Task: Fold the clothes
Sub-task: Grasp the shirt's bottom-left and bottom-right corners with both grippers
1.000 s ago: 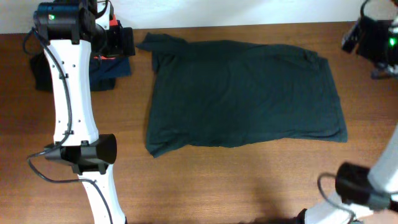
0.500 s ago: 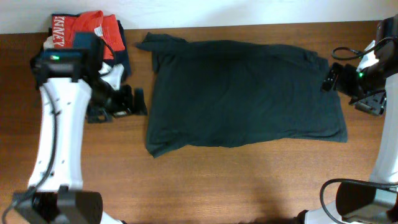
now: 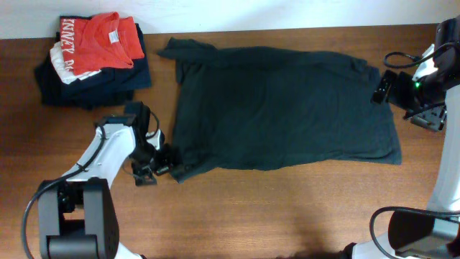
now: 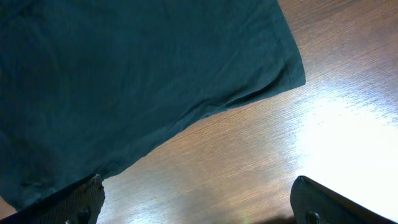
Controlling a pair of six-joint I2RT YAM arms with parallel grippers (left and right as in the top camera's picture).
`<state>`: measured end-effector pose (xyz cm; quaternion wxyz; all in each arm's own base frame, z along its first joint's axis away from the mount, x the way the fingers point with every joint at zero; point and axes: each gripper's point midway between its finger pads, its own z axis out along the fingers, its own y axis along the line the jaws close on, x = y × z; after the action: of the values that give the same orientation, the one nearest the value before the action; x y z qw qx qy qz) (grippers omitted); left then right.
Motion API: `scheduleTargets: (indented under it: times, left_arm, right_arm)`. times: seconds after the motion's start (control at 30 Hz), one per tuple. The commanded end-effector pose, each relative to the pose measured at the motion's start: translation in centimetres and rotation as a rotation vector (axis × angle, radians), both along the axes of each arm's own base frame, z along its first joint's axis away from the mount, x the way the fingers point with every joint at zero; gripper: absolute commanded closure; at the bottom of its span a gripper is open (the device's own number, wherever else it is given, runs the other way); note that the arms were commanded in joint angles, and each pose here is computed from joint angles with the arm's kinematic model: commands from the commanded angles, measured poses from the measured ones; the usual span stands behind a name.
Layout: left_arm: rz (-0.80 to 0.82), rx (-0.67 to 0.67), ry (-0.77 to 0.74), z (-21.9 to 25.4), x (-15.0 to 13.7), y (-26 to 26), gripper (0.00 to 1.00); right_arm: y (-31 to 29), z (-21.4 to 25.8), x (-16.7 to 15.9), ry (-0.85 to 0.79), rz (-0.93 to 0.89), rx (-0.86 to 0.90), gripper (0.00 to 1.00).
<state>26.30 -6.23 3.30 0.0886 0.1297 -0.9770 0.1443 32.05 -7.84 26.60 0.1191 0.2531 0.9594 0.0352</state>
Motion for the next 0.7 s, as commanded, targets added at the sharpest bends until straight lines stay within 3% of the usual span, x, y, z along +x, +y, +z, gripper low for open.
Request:
scheduleTargets:
  times: [0.0,0.13,0.23,0.57,0.63,0.67]
  left_arm:
    - [0.023,-0.039,-0.002,-0.8,-0.5,-0.8,0.11]
    - [0.013,-0.05,-0.067,-1.6,0.6,-1.2,0.22]
    - [-0.001,-0.051,-0.093,-1.6,1.2,-1.6,0.23]
    - [-0.006,-0.079,0.022,-3.9,-0.3,-3.7,0.24]
    - [-0.01,-0.068,0.011,-4.0,-0.1,-3.6,0.38]
    - [-0.01,-0.061,0.004,-4.1,0.0,-3.5,0.51]
  right_arm:
    - [-0.2,0.3,-0.2,-0.009,-0.003,-0.011,0.01]
    - [-0.3,0.3,0.0,-0.019,-0.003,-0.014,0.01]
    - [-0.3,0.3,0.1,-0.018,-0.003,-0.014,0.01]
    - [-0.3,0.4,0.1,-0.022,-0.003,-0.015,0.01]
    - [-0.3,0.4,0.1,-0.021,-0.003,-0.016,0.01]
    - [-0.3,0.3,0.1,-0.022,-0.003,-0.015,0.01]
